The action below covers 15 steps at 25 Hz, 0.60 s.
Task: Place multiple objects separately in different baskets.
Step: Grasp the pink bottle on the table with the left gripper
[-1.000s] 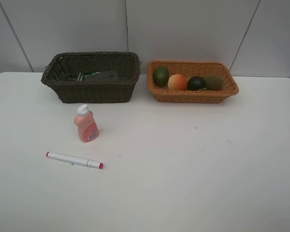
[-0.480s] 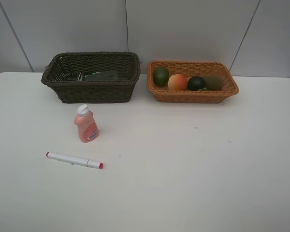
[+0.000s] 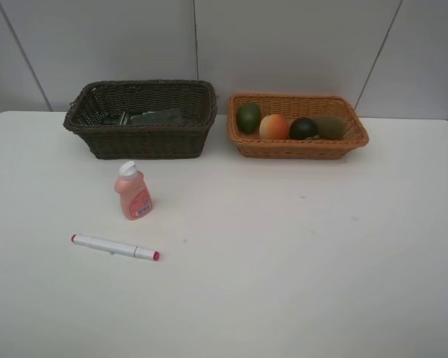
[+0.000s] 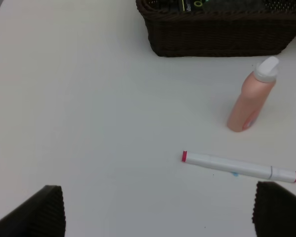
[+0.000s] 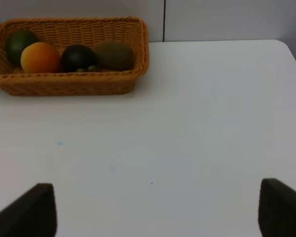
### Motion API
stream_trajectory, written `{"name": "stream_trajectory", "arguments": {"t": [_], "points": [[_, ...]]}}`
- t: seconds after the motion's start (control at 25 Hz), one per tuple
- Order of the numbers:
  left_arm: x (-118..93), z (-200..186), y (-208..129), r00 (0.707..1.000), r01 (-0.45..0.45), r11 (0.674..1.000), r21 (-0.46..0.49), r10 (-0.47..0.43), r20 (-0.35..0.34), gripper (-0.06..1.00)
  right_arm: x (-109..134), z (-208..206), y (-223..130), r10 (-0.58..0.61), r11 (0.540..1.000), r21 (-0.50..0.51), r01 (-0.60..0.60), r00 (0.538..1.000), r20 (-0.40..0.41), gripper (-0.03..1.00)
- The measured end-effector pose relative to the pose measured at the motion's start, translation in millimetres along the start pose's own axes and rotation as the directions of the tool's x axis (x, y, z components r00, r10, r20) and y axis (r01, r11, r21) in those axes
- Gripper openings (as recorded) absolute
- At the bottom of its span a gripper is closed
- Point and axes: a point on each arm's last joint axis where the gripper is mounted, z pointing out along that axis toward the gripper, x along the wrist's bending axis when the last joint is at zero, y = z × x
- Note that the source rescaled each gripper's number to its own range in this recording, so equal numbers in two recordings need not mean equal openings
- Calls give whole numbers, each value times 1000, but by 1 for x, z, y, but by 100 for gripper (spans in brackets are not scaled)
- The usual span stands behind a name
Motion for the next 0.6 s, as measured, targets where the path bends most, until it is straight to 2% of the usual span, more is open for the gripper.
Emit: {"name": "stream_trajectory", "arguments": {"t": [0.6], "points": [[0,0,0,1000,0,1000,0,0,0,100,0,0,0,0,1000,0,0,1000,-1,98]]}}
